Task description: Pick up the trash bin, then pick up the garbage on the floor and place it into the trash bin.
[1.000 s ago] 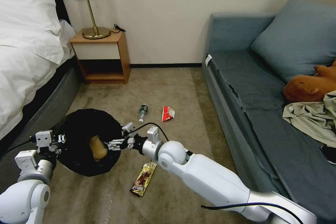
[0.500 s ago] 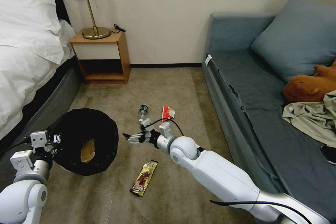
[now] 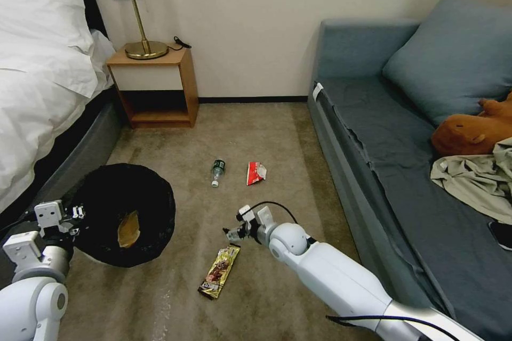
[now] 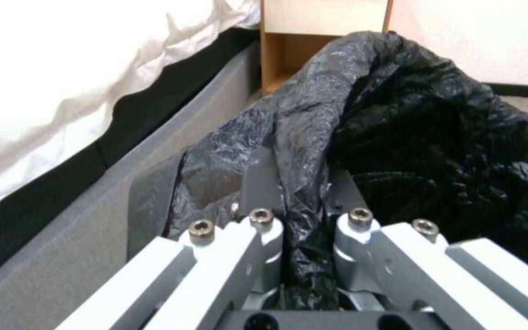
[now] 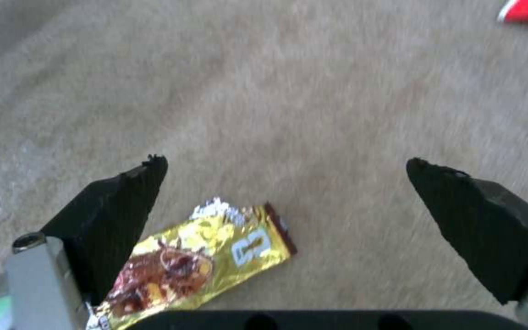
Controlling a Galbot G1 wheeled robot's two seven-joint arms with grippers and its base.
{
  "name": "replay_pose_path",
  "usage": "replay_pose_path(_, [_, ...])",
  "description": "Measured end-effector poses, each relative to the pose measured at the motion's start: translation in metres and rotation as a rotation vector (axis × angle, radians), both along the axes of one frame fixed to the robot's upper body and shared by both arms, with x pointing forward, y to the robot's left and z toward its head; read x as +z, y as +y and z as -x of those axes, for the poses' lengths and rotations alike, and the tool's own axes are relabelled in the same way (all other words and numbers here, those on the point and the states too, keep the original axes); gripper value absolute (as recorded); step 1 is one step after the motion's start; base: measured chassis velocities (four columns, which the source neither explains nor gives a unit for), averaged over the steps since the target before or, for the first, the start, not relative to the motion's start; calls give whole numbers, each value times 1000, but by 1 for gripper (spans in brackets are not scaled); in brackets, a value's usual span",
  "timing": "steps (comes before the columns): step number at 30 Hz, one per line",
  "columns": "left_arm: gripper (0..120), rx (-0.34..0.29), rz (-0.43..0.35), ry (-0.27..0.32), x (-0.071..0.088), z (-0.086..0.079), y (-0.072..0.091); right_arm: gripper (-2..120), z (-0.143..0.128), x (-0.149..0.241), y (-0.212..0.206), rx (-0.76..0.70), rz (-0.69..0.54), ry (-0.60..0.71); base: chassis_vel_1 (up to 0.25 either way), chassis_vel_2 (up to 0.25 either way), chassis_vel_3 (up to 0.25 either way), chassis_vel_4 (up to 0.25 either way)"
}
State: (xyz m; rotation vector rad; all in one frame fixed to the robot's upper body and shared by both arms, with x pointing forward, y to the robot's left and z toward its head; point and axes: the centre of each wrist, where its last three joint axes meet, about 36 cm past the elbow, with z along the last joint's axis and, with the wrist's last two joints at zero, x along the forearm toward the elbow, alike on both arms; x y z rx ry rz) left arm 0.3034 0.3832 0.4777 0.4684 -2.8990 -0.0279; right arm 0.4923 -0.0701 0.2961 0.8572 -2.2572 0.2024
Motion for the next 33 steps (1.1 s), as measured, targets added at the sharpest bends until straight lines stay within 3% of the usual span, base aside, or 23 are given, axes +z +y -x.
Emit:
replay_pose_path(4, [5,-2,3,-13,9,6,-4,100,10,-21,-2,-19,-7,96,0,0,0,0])
replay_pose_path(16, [5,3,7,-15,7,8,-3,100,31,-44,-1,-8,-31,187,0,0,0,0])
replay_pose_path(33, [5,14,18,-30,13,13,7,100,25,-57,17,13,-28,241,0,0,0,0])
